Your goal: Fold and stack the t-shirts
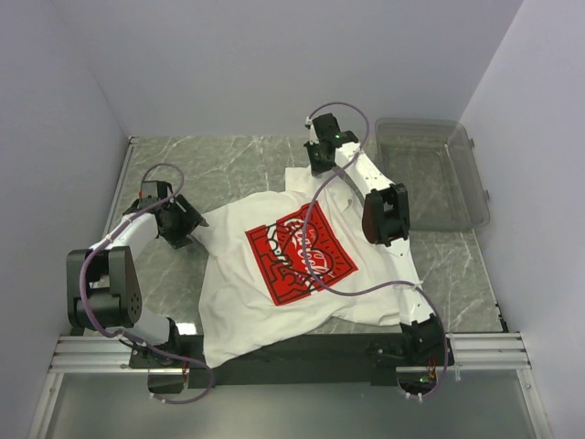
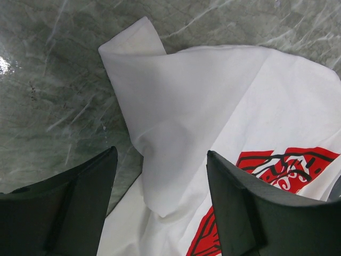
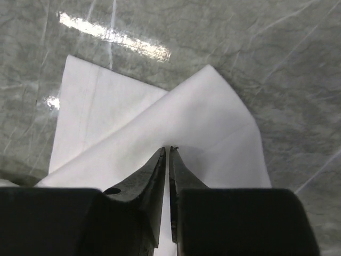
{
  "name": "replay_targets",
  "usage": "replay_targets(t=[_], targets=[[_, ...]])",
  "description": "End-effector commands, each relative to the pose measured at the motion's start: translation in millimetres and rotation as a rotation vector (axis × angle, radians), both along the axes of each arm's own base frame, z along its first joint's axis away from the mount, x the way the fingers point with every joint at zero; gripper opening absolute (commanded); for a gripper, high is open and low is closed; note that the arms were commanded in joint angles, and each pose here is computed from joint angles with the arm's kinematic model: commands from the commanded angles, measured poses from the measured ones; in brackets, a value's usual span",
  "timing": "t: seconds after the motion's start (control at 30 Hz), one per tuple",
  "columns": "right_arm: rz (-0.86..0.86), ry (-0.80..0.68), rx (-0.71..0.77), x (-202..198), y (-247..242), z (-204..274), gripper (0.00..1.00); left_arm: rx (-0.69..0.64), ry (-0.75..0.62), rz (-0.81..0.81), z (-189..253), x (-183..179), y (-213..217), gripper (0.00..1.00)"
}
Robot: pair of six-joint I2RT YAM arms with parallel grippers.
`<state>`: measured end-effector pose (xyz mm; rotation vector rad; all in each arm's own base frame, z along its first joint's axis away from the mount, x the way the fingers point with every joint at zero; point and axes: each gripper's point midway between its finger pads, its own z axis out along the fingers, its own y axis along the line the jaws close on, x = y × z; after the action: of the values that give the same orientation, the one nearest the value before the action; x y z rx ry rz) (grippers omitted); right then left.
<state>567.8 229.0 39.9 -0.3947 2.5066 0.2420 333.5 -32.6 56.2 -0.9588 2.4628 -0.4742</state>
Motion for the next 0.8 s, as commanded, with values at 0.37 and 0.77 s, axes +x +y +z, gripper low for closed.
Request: replay_targets(t=[0.37, 0.77], targets=[[0.103, -0.078, 0.237, -26.6, -10.4, 110.0, 0.0, 0.025, -0.035, -0.013, 6.6, -9.2, 11.9, 0.72], [-0.028, 0.044, 0.143, -18.3, -24.9, 45.5, 0.69, 0.014, -0.075, -0.059, 11.6, -21.6, 5.5, 0.75]])
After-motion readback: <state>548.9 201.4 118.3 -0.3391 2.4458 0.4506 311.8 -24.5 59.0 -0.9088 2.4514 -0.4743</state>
